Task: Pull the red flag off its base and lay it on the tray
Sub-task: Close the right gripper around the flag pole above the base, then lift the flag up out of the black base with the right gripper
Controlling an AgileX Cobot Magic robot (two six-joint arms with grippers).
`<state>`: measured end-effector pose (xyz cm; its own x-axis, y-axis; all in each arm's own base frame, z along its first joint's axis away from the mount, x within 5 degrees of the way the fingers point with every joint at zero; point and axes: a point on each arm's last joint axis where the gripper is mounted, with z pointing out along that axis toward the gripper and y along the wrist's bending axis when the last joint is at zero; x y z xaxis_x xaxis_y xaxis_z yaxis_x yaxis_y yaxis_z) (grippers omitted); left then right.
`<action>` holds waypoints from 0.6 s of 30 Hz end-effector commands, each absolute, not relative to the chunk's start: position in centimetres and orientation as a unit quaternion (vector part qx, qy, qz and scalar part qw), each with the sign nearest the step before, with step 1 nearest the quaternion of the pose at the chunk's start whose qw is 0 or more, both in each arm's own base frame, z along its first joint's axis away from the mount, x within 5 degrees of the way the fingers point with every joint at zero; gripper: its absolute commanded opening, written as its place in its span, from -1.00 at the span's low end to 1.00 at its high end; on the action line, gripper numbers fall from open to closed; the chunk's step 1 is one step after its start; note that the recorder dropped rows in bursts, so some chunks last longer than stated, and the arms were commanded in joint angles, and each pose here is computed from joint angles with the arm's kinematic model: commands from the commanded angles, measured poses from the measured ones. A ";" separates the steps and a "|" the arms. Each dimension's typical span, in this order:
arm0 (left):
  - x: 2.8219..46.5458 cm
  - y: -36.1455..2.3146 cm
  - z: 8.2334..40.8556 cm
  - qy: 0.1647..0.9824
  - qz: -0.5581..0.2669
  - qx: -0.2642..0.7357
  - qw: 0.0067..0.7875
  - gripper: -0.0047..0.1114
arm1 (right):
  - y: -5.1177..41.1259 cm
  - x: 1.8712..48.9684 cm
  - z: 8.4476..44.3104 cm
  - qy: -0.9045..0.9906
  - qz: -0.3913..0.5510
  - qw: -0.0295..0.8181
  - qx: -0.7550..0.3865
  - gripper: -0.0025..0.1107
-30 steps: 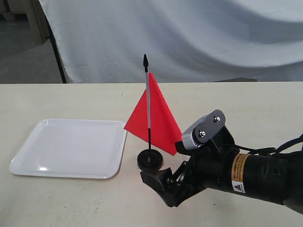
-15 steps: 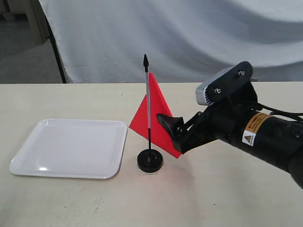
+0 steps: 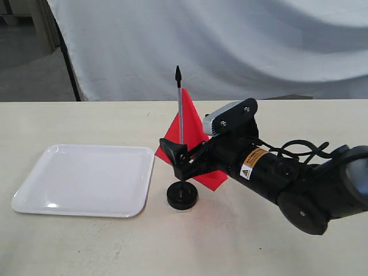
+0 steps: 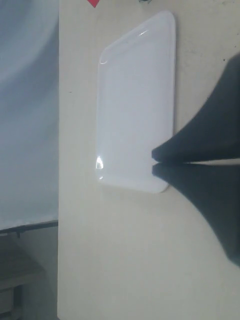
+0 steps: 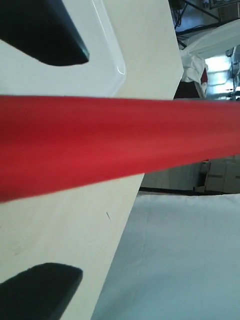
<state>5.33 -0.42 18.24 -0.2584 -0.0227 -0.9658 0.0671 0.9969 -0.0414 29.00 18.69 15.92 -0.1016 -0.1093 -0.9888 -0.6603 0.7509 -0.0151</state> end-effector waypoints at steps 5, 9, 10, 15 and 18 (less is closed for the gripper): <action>5.3 -0.5 18.2 0.791 -0.039 0.017 0.610 -0.92 | 20.3 29.3 15.8 0.688 0.230 0.619 -0.299 -0.01; 5.3 -0.5 18.2 0.791 -0.039 0.017 0.610 -0.92 | 20.2 29.4 15.8 0.693 0.230 0.618 -0.289 -0.95; 5.3 -0.5 18.2 0.791 -0.039 0.017 0.610 -0.92 | 20.1 29.4 16.1 0.692 0.230 0.623 -0.283 -0.96; 5.3 -0.5 18.2 0.791 -0.039 0.017 0.610 -0.92 | 20.3 28.4 19.2 0.683 0.221 0.629 -0.299 -0.96; 5.3 -0.5 18.2 0.791 -0.039 0.017 0.610 -0.92 | 20.2 27.6 22.8 0.680 0.211 0.636 -0.298 -0.96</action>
<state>5.33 -0.42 18.24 -0.2584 -0.0227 -0.9658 0.0671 0.9969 -0.0414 28.24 20.29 19.59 -0.0428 -0.1315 -0.9904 -0.6842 0.7262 -0.0668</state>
